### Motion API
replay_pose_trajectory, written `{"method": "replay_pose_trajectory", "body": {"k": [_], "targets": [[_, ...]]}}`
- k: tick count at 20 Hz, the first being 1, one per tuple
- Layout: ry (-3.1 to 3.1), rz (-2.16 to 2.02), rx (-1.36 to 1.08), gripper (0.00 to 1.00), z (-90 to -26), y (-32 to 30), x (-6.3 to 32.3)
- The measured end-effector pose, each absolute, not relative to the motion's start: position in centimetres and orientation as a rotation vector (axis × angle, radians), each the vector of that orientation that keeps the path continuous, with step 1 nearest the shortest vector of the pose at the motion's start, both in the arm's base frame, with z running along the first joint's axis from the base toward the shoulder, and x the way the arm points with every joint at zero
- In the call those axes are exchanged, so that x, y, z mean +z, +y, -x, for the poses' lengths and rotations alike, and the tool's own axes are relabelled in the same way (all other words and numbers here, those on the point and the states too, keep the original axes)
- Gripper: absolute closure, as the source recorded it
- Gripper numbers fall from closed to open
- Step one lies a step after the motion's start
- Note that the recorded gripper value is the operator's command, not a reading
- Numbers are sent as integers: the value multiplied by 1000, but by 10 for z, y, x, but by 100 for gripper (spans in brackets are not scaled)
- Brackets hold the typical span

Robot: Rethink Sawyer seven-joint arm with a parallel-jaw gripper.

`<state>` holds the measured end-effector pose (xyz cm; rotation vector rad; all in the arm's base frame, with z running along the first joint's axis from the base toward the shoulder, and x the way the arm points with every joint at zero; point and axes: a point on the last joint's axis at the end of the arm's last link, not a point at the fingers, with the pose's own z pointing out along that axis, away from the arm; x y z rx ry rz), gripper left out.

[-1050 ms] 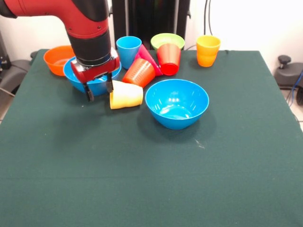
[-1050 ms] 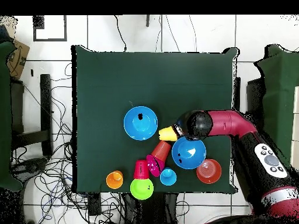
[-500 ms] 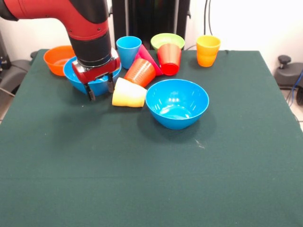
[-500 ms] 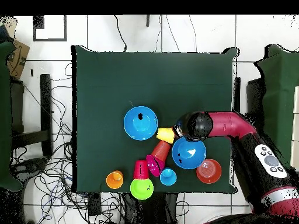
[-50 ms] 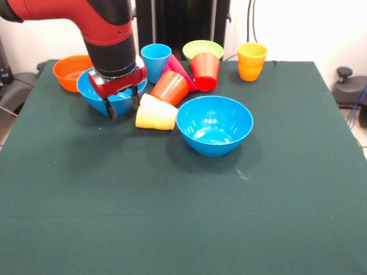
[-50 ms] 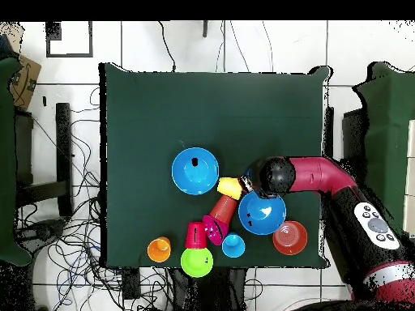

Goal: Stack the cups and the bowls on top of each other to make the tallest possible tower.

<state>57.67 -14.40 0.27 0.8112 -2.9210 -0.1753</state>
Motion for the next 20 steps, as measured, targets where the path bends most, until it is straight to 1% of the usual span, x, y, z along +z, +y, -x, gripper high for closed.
{"method": "replay_pose_trajectory", "body": {"k": [13,20], "targets": [[-2946,-725,-194,0,-567,-165,22],[-2951,-707,-210,0,-562,-170,24]]}}
